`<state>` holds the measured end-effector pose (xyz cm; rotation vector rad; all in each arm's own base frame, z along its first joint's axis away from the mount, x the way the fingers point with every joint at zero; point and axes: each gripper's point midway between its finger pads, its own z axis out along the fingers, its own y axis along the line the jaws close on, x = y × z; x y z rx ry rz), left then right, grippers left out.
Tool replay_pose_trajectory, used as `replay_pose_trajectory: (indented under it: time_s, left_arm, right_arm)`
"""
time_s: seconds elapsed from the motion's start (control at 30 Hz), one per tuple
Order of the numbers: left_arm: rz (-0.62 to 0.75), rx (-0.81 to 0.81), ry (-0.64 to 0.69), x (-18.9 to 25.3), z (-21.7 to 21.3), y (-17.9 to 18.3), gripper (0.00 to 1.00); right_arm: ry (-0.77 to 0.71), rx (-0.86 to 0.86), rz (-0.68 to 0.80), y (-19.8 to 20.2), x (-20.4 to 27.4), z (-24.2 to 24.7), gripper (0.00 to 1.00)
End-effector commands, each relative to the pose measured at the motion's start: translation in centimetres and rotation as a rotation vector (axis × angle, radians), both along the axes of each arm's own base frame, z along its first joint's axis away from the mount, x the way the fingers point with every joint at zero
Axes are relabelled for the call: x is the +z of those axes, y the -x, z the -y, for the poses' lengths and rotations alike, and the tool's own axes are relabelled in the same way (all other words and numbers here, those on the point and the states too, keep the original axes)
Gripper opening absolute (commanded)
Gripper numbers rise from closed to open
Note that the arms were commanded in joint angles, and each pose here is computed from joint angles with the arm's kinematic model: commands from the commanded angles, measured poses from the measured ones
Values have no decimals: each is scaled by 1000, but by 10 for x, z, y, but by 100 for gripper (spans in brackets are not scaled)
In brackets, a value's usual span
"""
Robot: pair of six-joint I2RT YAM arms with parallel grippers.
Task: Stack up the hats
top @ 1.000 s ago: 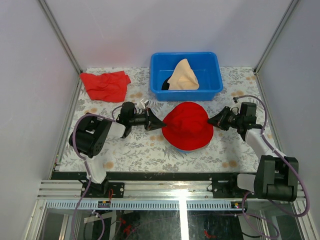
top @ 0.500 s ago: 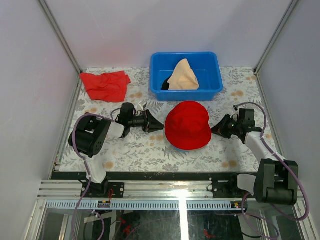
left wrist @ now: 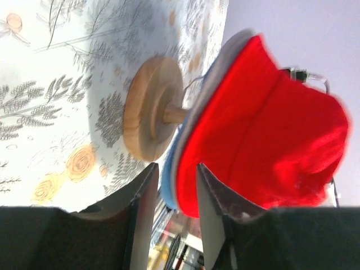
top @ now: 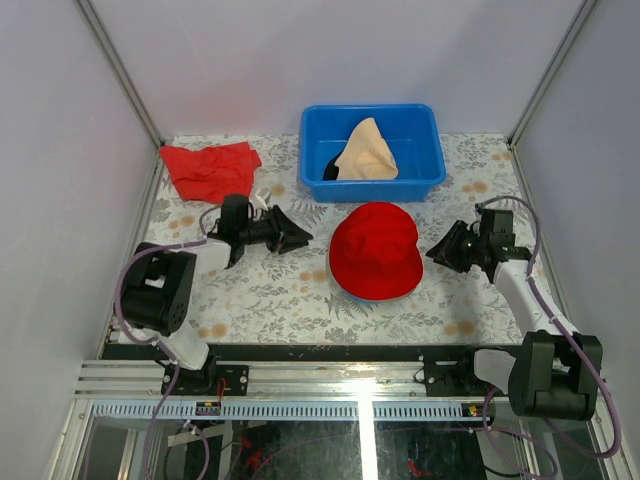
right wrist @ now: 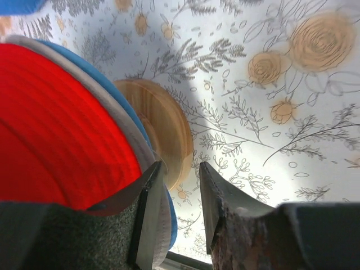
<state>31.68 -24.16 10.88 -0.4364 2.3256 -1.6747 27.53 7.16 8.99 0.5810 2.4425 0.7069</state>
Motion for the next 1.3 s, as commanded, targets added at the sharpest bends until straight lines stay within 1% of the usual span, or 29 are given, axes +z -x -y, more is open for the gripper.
replay_pose_trajectory:
  time_s: [0.0, 0.1, 0.17, 0.33, 0.4, 0.47, 0.5, 0.53, 0.6, 0.73, 0.77, 0.87, 1.0, 1.13, 1.17, 1.27]
  left_arm:
    - [168, 44, -163, 43, -17, -26, 35]
    - [240, 79, -241, 77, -22, -48, 48]
    - [274, 91, -265, 94, -22, -64, 52]
    - [285, 84, -292, 107, -18, -93, 54]
    - [290, 89, -287, 112, -17, -98, 54]
    - [298, 102, -286, 117, -17, -100, 55]
    - [301, 107, -285, 119, -18, -101, 55]
    - [303, 109, -283, 121, -18, -100, 55]
    - [306, 115, -285, 123, -19, -100, 56]
    - [319, 126, -298, 128, -22, -98, 57]
    - [320, 128, -302, 129, -23, -97, 57]
    - [335, 139, -308, 137, -27, -97, 58]
    - [349, 165, -315, 146, -34, -100, 59]
    - [356, 192, -326, 153, -44, -105, 59]
    - [358, 200, -328, 154, -46, -107, 59]
    - [357, 221, -334, 155, -54, -112, 59]
  right_arm:
    - [98, -55, 124, -24, 51, 17, 41]
    - [110, -56, 213, -43, 91, 19, 42]
    - [98, -26, 240, -56, 108, 16, 43]
    - [97, 25, 306, -99, 142, 6, 44]
    - [116, 49, 297, -122, 145, 0, 46]
    - [141, 76, 288, -143, 148, -6, 51]
    - [149, 90, 282, -154, 149, -10, 58]
    - [151, 103, 282, -165, 150, -14, 62]
    - [154, 131, 264, -189, 142, -24, 69]
    - [204, 164, 261, -235, 132, -42, 80]
    - [218, 166, 284, -248, 137, -44, 81]
    - [262, 139, 271, -278, 121, -41, 85]
    - [256, 137, 244, -311, 93, -46, 88]
    - [255, 141, 227, -335, 66, -52, 91]
    - [256, 138, 231, -339, 63, -52, 99]
    - [250, 136, 244, -348, 52, -55, 100]
